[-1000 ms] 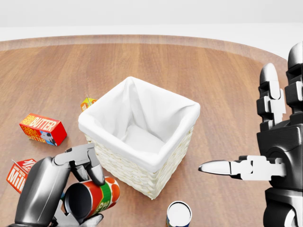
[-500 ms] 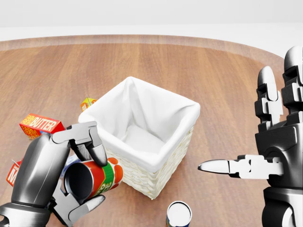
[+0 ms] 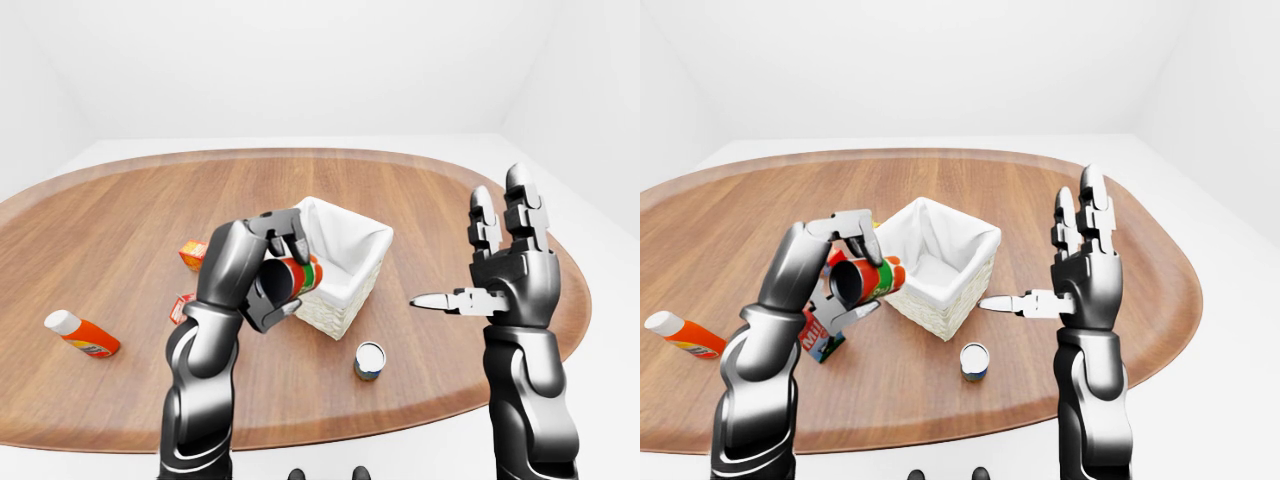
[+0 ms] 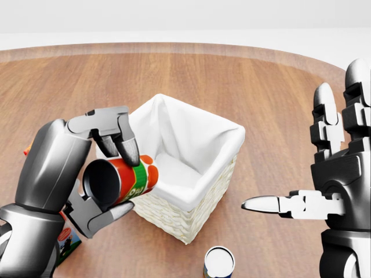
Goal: Pick up the tomato sauce, and put it in the basket.
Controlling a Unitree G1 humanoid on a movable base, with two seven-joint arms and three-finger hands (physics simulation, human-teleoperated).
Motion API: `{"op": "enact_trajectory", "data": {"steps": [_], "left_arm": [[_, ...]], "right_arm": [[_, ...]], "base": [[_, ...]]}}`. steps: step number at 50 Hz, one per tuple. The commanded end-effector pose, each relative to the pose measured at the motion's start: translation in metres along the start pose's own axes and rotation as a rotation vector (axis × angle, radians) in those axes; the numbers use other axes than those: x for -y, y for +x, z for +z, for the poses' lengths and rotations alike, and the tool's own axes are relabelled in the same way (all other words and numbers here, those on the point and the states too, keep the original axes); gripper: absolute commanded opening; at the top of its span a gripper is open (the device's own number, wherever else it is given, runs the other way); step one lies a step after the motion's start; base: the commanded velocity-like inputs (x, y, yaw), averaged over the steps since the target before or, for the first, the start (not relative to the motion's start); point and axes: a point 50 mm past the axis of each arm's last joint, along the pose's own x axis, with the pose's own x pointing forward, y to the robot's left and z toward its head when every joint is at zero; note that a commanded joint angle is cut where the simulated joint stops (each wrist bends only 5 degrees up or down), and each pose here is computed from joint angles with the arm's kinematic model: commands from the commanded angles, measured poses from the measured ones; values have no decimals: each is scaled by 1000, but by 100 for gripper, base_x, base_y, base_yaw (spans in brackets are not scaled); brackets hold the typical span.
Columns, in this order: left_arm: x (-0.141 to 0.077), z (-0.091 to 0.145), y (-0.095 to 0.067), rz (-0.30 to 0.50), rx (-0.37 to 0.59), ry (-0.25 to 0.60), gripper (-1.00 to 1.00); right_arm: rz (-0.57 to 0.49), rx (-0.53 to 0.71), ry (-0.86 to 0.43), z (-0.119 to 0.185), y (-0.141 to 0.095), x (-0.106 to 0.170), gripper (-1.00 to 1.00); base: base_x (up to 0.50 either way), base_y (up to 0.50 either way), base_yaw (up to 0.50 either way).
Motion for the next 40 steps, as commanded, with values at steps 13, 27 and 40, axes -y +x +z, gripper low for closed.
{"op": "enact_trajectory", "data": {"steps": [13, 27, 40], "left_arm": [[3, -18, 45, 26, -12, -36, -100], [14, -43, 63, 16, -108, -41, -100], [22, -58, 79, 5, -170, -41, -100]], "right_arm": [[-2, -7, 0, -2, 0, 1, 100], [-4, 4, 1, 1, 0, 1, 100], [-7, 1, 2, 0, 1, 2, 100]], "base": [[0, 0, 0], [0, 0, 0], [0, 0, 0]]}}
